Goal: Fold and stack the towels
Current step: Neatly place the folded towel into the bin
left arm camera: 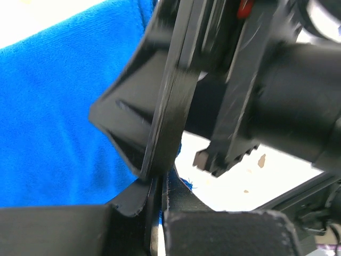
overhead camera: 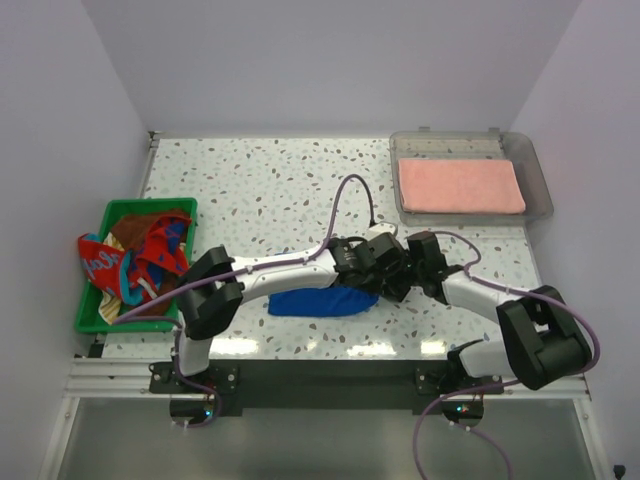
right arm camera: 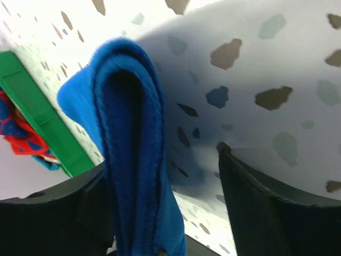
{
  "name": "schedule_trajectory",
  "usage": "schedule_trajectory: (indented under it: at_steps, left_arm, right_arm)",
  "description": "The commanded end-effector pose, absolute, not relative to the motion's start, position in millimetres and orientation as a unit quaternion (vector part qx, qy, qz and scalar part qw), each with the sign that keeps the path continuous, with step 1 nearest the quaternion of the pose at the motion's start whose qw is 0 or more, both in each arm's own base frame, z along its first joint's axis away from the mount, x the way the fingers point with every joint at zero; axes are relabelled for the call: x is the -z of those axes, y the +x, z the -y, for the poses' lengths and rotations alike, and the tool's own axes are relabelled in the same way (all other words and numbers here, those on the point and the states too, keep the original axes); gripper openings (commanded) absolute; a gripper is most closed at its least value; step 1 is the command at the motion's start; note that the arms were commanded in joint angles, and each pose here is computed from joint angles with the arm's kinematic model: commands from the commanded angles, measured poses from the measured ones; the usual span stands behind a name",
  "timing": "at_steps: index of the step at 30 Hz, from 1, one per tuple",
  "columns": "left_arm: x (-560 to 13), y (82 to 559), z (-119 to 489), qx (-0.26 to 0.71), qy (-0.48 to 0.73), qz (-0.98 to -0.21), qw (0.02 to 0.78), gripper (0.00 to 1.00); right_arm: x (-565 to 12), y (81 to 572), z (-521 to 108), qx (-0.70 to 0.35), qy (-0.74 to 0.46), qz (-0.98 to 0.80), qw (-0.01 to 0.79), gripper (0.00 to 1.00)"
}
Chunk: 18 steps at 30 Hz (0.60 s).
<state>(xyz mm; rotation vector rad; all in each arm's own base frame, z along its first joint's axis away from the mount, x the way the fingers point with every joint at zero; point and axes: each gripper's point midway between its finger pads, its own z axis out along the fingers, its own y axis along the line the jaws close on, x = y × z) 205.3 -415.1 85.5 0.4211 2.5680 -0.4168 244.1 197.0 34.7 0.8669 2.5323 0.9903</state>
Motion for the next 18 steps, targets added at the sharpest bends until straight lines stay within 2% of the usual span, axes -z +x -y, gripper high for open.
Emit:
schedule_trajectory:
  at_steps: [1,5,8,9,10,11,14,15,17,18]
  left_arm:
    - [-99.9,215.1,438.4,0.184,0.138,-0.936,0.265,0.01]
    - [-95.4,212.3,446.4,0.193,0.143,-0.937,0.255,0.02]
    - [-91.3,210.6,446.1,0.192,0.145,-0.938,0.250,0.06]
    - [-90.7,210.0,446.0,0.193,0.145,-0.938,0.248,0.09]
    - [-90.0,209.2,446.2,0.194,0.145,-0.938,0.246,0.15]
    - [-92.0,208.1,446.6,0.199,0.146,-0.937,0.246,0.27]
    - [-98.5,208.2,447.5,0.207,0.145,-0.935,0.249,0.40]
    - [-105.0,209.7,446.9,0.211,0.145,-0.933,0.253,0.47]
    - [-112.2,212.7,444.1,0.216,0.143,-0.931,0.258,0.55]
    - [-120.4,213.4,441.4,0.223,0.140,-0.928,0.262,0.64]
  right_arm:
    - [-32.8,236.5,-188.1,-0.310,0.290,-0.893,0.147,0.70]
    - [-37.1,240.5,-189.0,-0.309,0.280,-0.896,0.152,0.59]
    - [-36.2,242.7,-188.8,-0.303,0.274,-0.900,0.153,0.45]
    - [-35.3,242.9,-188.2,-0.300,0.273,-0.901,0.152,0.42]
    - [-35.7,244.6,-187.5,-0.296,0.272,-0.902,0.155,0.33]
    - [-35.9,245.4,-186.2,-0.292,0.267,-0.905,0.157,0.24]
    - [-34.3,244.0,-183.7,-0.280,0.253,-0.913,0.156,0.12]
    - [-34.7,244.2,-183.5,-0.278,0.249,-0.915,0.156,0.07]
    - [-36.3,245.9,-181.2,-0.265,0.231,-0.923,0.159,0.02]
    - [-36.3,247.3,-179.8,-0.258,0.222,-0.926,0.161,0.00]
